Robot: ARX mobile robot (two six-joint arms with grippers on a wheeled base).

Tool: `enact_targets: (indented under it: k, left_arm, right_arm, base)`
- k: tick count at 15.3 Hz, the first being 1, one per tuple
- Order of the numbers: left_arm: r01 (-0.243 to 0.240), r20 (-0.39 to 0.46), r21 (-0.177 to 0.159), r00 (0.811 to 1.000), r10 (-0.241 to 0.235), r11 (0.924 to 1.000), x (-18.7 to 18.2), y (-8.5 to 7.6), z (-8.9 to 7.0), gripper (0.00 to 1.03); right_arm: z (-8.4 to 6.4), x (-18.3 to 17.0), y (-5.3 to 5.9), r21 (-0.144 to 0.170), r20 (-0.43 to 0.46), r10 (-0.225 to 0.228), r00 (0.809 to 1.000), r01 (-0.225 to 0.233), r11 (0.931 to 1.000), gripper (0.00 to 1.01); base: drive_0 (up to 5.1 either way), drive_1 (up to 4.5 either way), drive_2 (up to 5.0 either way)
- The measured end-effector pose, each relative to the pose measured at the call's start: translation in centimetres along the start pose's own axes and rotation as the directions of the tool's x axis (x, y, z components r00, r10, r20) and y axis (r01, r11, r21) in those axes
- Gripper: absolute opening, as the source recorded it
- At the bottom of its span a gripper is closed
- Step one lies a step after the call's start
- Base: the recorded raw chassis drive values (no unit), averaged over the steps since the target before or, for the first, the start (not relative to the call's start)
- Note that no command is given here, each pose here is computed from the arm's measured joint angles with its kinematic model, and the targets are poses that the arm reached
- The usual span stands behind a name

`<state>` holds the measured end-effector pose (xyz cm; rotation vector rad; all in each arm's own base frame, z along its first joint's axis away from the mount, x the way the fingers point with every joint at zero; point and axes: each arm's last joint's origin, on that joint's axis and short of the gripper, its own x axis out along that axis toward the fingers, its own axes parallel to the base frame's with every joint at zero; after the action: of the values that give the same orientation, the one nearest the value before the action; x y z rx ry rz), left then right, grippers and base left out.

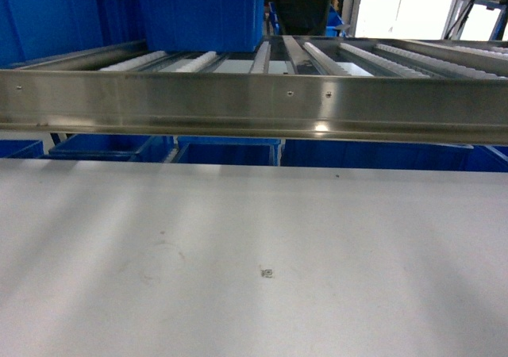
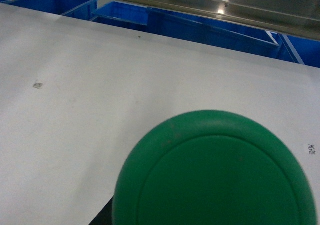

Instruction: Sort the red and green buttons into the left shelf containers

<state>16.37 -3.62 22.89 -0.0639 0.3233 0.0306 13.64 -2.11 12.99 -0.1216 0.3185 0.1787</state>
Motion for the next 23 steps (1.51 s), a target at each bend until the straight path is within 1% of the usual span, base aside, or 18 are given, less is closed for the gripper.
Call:
enact_targets:
  k: [2,5,7,23]
  left_arm:
    - [-0.006,0.002,-0.002,1.000,0.006,1.0000,0.00,0.08,0.02,0.26]
    - [0.003,0.005,-0.001,1.000,-0.003,1.0000,-0.09,0.00,0.05,0.26]
    - [0.000,0.006,-0.002,1.000,0.000,1.0000,-0.08,0.03,0.06,0.26]
    - [0.000,0.003,-0.001,1.000,0.000,1.0000,-0.06,0.01,0.03,0.26]
  right_arm:
    - [0.00,0.00,0.00,-0.001,0.000,0.000,1.000,0.000,1.0000,0.26]
    - [0.02,-0.01,0.00,-0.001,0.001,-0.001,1.000,0.001,1.0000,0.26]
    - [-0.01,0.00,0.00,0.000,-0.001,0.000,1.000,0.000,1.0000,0.26]
    - [-0.01,0.00,0.01,0.000,-0.001,0.002,1.000,-0.002,1.0000,0.26]
  base:
    - [-4.7,0.90,3.7]
    - [-4.9,1.49,3.3]
    - [-4.9,2.55,2.5]
    - [-4.7,3.57,1.3]
